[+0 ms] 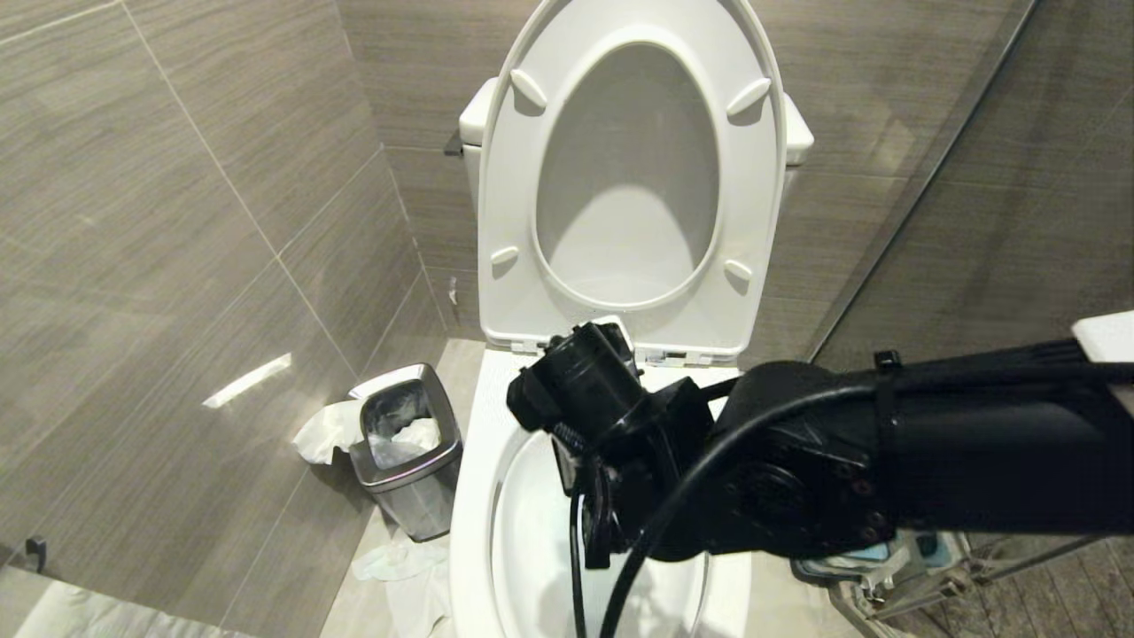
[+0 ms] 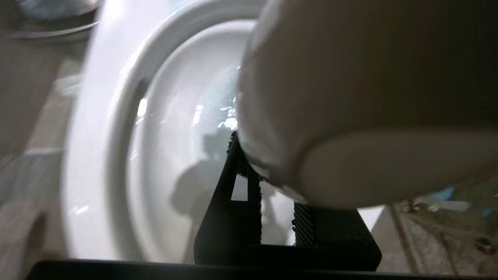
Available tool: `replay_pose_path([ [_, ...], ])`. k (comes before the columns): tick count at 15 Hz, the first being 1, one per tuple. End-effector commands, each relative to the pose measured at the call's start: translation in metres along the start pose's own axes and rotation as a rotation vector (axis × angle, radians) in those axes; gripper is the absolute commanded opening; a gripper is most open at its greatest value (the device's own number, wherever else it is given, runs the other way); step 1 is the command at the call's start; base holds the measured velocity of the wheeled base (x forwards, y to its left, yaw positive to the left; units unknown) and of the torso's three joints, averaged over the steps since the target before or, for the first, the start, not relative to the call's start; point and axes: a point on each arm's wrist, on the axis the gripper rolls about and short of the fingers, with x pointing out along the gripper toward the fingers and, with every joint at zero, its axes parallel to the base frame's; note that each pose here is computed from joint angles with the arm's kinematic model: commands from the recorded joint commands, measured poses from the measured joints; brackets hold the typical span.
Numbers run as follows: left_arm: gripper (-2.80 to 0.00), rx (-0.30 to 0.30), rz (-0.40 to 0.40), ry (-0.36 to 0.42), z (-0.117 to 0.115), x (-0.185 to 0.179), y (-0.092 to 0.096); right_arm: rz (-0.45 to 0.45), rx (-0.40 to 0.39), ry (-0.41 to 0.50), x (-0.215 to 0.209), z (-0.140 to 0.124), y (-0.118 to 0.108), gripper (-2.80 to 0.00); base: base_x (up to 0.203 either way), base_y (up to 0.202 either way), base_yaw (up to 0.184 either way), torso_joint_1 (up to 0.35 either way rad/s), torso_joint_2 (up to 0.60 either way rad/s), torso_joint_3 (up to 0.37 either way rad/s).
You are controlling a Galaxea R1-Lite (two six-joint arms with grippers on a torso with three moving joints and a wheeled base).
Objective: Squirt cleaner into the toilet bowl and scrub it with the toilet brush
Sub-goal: Scrub the toilet bowl
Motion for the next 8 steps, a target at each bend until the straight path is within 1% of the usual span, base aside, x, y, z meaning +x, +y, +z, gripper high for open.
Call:
replay_pose_path([
  [1,-2.8,0.0,0.0,0.001,0.0,0.0,0.0,0.097,0.04,-0.005,-0.032,-0.006,0.013,-2.8,0.0,0.0,0.0,0.0,0.0,0.0],
  [3,-2.8,0.0,0.0,0.001,0.0,0.0,0.0,0.13,0.067,-0.013,-0.033,-0.005,0.027,-2.8,0.0,0.0,0.0,0.0,0.0,0.0],
  [5,-2.8,0.0,0.0,0.002,0.0,0.0,0.0,0.14,0.093,-0.04,-0.026,0.004,0.039,-2.8,0.0,0.0,0.0,0.0,0.0,0.0],
  [7,-2.8,0.0,0.0,0.002,0.0,0.0,0.0,0.106,0.119,-0.065,-0.008,0.014,0.044,-2.8,0.0,0.0,0.0,0.0,0.0,0.0],
  [8,-2.8,0.0,0.0,0.002,0.0,0.0,0.0,0.07,0.131,-0.074,0.007,0.02,0.04,-2.8,0.0,0.0,0.0,0.0,0.0,0.0],
])
